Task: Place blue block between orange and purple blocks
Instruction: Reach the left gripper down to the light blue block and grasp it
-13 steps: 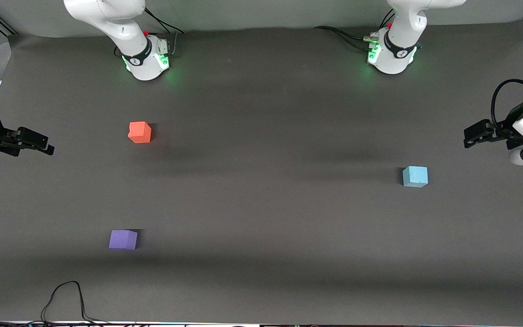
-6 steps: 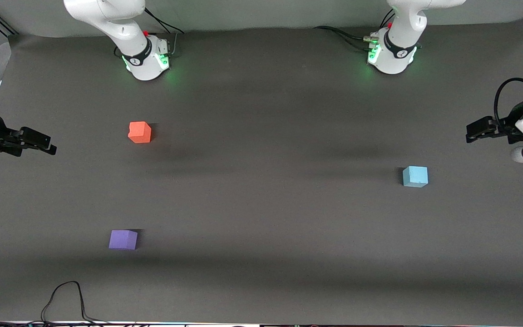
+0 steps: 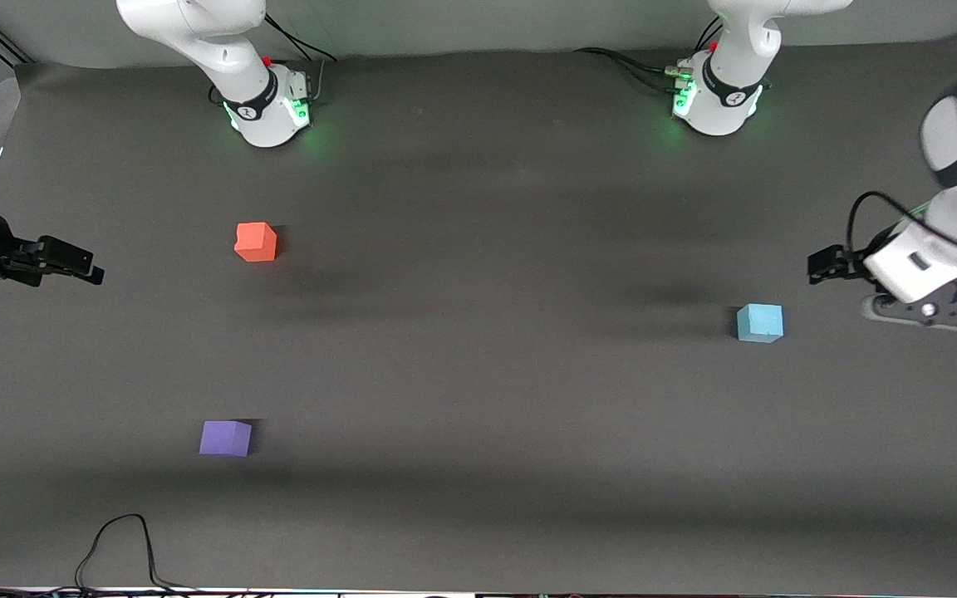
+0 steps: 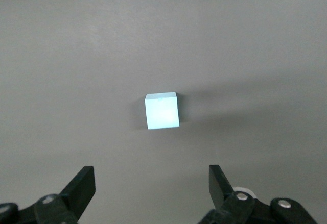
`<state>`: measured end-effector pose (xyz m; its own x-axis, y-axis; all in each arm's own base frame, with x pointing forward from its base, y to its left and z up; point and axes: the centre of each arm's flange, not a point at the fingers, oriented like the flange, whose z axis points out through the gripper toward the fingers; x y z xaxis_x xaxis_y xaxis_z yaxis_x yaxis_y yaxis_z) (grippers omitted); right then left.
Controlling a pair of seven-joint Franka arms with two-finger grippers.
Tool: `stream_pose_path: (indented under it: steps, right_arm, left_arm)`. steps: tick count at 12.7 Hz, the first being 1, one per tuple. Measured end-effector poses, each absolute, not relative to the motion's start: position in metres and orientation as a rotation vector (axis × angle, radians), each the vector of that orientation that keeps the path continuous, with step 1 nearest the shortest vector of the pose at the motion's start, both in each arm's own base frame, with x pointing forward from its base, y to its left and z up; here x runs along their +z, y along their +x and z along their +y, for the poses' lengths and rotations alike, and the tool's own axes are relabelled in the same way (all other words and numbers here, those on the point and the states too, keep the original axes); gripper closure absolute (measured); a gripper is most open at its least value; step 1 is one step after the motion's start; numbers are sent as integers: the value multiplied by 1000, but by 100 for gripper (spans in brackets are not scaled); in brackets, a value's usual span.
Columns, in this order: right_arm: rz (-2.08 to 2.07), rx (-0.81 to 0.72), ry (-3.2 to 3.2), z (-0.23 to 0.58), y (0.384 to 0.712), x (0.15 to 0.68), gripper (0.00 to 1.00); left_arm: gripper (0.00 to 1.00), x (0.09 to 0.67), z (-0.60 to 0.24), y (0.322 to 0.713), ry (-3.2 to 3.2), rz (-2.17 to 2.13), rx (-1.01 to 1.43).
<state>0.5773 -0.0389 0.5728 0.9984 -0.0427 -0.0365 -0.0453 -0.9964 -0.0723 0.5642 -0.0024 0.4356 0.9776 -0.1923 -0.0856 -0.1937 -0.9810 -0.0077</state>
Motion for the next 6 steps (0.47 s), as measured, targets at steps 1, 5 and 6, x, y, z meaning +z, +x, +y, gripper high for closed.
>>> stream_pose_path:
  steps: [1,5,6]
  right_arm:
    - [68,57,-3067,-39,578,571,0]
    - [61,73,-3068,-36,581,565,0]
    - [55,77,-3068,-34,582,563,0]
  left_arm:
    - [0,409,-1,560,-3104,327,116]
    - [0,314,-1,548,-3084,382,85]
    - [0,295,-1,548,-3079,394,89]
